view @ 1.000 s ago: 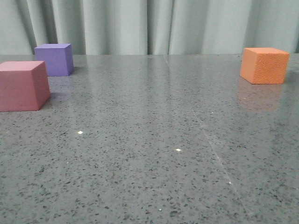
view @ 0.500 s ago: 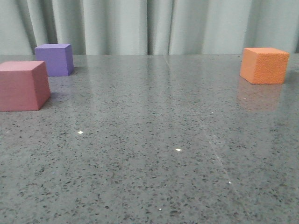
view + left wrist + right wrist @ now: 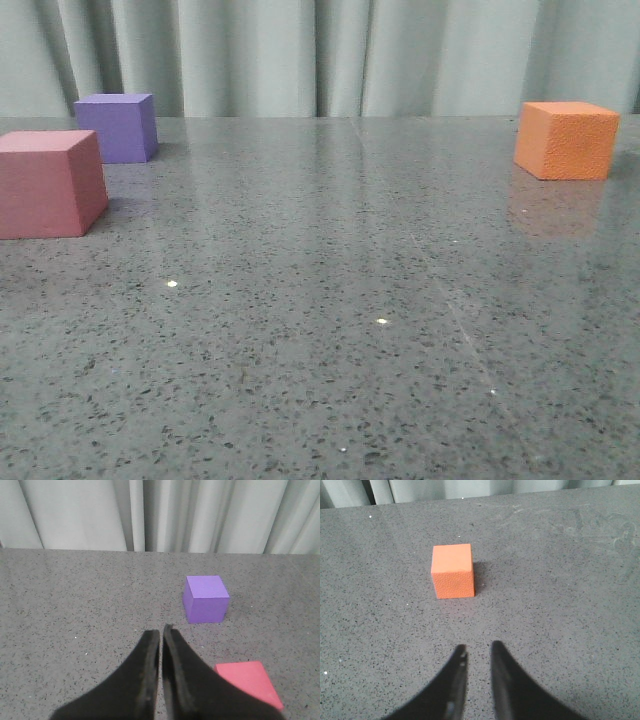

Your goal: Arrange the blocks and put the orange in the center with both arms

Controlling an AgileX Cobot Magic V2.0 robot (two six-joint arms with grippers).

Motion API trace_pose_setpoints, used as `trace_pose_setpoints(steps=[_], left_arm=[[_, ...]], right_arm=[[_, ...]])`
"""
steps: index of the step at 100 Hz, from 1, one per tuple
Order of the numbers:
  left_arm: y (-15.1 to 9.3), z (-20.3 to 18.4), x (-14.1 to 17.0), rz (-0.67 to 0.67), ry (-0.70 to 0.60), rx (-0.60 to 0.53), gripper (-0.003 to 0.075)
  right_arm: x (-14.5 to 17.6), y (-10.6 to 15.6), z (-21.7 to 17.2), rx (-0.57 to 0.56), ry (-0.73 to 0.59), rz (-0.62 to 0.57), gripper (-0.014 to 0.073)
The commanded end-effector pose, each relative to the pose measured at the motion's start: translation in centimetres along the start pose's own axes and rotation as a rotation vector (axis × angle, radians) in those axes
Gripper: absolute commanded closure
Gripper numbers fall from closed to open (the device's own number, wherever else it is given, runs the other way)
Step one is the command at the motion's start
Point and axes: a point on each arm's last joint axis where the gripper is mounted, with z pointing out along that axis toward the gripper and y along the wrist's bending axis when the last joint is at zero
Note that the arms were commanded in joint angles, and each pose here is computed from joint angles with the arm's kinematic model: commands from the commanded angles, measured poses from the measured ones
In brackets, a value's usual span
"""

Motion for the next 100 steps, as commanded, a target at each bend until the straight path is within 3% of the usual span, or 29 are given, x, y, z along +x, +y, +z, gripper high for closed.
trace_pose_setpoints(steps=[1, 15, 23, 28, 42, 70, 100], left_arm=[[-0.2, -0.3, -1.7, -0.017, -0.094, 0.008, 0.0552], [-0.2, -0.3, -1.8, -0.019, -0.104, 0.007, 0.0246], [-0.2, -0.3, -1.8, -0.023, -0.104, 0.009, 0.0069], [-0.2, -0.3, -1.8, -0.027, -0.105, 0.011, 0.0002], [-0.2, -0.3, -1.8, -0.038, -0.107, 0.016, 0.0041], [-0.2, -0.3, -1.9, -0.04, -0.117, 0.016, 0.0041], [-0.2, -0.4, -2.1, -0.043, -0.14, 0.014, 0.0041]], right_arm=[[-1.6, 0.1, -0.5, -0.004, -0.099, -0.008, 0.0221], [-1.6, 0.1, -0.5, -0.004, -0.099, -0.008, 0.0036], [-1.6, 0.1, -0.5, -0.003, -0.097, -0.008, -0.0003], [-1.5, 0.1, -0.5, -0.004, -0.092, -0.007, 0.0001], [-1.5, 0.2, -0.5, -0.009, -0.091, 0.0, 0.0001], [-1.9, 0.3, -0.6, -0.024, -0.115, 0.016, 0.0001], [-6.0, 1.1, 3.6, -0.035, 0.083, 0.051, 0.0003]])
